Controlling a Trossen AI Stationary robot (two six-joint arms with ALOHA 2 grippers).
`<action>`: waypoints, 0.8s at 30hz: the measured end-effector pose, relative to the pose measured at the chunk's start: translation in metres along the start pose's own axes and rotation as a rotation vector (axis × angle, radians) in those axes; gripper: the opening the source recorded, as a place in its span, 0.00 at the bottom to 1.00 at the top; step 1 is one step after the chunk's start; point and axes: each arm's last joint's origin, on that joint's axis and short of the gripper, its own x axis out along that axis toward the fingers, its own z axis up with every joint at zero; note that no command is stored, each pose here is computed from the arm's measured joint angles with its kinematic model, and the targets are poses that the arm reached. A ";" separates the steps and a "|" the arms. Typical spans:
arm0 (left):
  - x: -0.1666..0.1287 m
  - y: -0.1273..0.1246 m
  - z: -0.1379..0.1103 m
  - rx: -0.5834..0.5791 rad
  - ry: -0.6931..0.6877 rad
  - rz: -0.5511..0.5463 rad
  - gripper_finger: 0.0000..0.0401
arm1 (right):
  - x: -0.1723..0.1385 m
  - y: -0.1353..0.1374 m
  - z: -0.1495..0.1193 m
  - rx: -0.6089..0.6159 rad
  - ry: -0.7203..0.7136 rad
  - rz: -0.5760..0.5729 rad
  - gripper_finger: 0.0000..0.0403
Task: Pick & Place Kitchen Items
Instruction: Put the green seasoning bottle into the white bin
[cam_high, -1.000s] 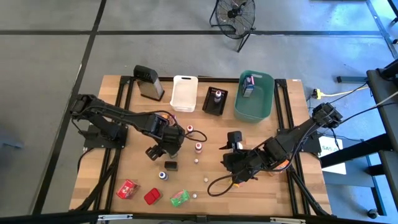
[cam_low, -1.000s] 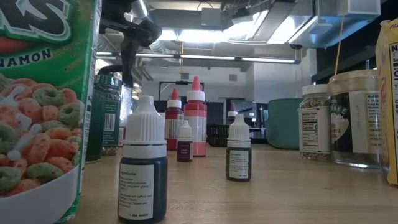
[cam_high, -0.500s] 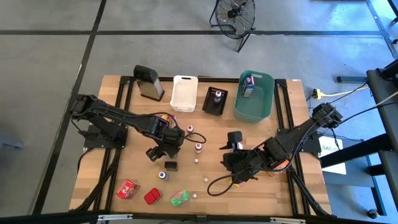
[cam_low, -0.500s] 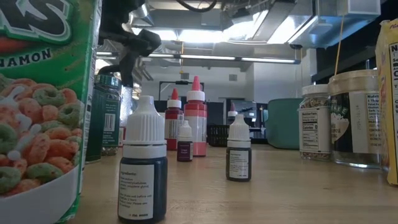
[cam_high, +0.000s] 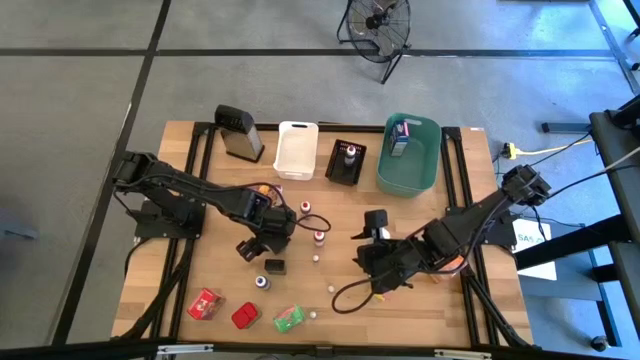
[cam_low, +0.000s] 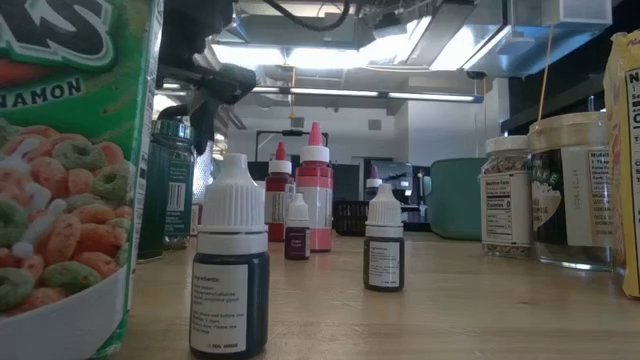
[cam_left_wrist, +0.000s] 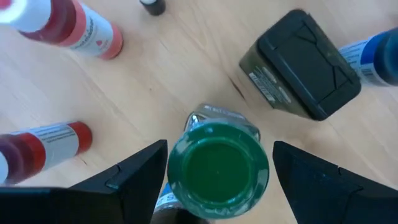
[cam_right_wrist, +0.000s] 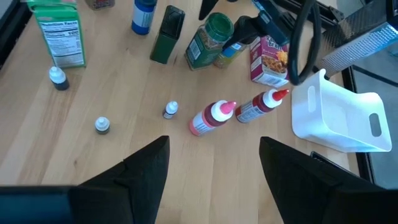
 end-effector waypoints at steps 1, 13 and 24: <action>0.000 0.000 0.001 0.002 -0.006 0.003 0.72 | 0.001 -0.001 0.000 0.003 0.001 -0.002 0.62; 0.014 0.002 0.001 0.053 0.061 0.015 0.72 | 0.004 -0.006 0.001 0.020 0.010 -0.006 0.62; 0.024 0.002 0.002 0.071 0.096 -0.001 0.63 | 0.004 -0.006 0.001 0.016 0.010 -0.005 0.62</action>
